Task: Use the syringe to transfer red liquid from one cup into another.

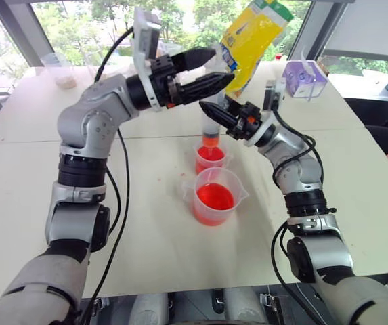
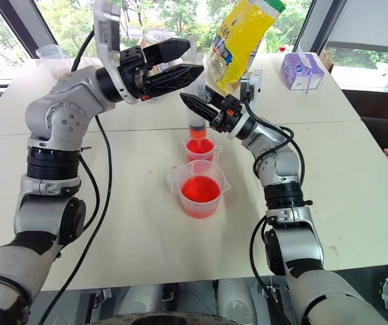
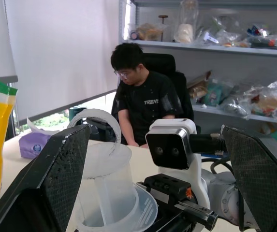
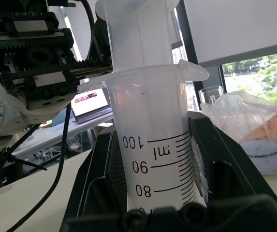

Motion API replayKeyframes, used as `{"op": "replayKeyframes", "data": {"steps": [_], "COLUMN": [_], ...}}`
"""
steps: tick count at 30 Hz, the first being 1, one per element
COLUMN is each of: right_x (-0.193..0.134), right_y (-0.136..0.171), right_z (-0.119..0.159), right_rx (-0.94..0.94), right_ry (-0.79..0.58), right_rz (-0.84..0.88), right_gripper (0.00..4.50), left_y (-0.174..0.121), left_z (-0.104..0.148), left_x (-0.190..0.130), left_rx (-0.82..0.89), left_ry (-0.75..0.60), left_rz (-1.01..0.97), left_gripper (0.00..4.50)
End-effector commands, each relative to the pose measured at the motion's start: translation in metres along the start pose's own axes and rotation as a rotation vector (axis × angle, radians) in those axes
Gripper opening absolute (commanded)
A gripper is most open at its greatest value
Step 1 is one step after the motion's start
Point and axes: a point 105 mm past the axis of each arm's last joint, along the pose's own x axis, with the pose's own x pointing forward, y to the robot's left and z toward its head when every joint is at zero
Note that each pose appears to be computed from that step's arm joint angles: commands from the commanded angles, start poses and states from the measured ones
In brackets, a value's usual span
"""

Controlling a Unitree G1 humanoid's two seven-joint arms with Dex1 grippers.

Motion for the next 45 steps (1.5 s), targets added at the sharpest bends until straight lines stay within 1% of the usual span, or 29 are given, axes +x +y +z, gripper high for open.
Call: {"op": "replayKeyframes", "data": {"steps": [1,2,5,12,13,34,45], "right_x": [0.007,0.008,0.008,0.008,0.008,0.009,0.012], "right_y": [0.007,0.007,0.007,0.007,0.007,0.009,0.011], "right_z": [0.018,0.018,0.017,0.018,0.019,0.054,0.067], "right_rx": [-0.055,-0.056,-0.057,-0.065,-0.066,-0.124,-0.124], "right_ry": [-0.046,-0.045,-0.041,-0.040,-0.041,-0.099,-0.125], "right_rz": [0.039,0.040,0.041,0.045,0.046,0.054,0.058], "right_gripper": [1.38,1.38,1.38,1.38,1.38,1.38,1.38], "left_y": [-0.007,-0.007,-0.005,-0.006,-0.005,-0.003,-0.004], "left_z": [0.009,0.009,0.006,0.001,0.000,-0.032,-0.043], "left_x": [0.011,0.012,0.015,0.016,0.016,0.007,0.005], "left_rx": [0.031,0.030,0.021,0.020,0.021,-0.004,-0.029], "left_ry": [-0.012,-0.012,-0.006,0.013,0.016,0.103,0.132], "left_rz": [-0.040,-0.040,-0.039,-0.048,-0.045,-0.035,-0.035], "left_gripper": [4.44,4.44,3.64,0.20,0.10,0.10,0.10]}}
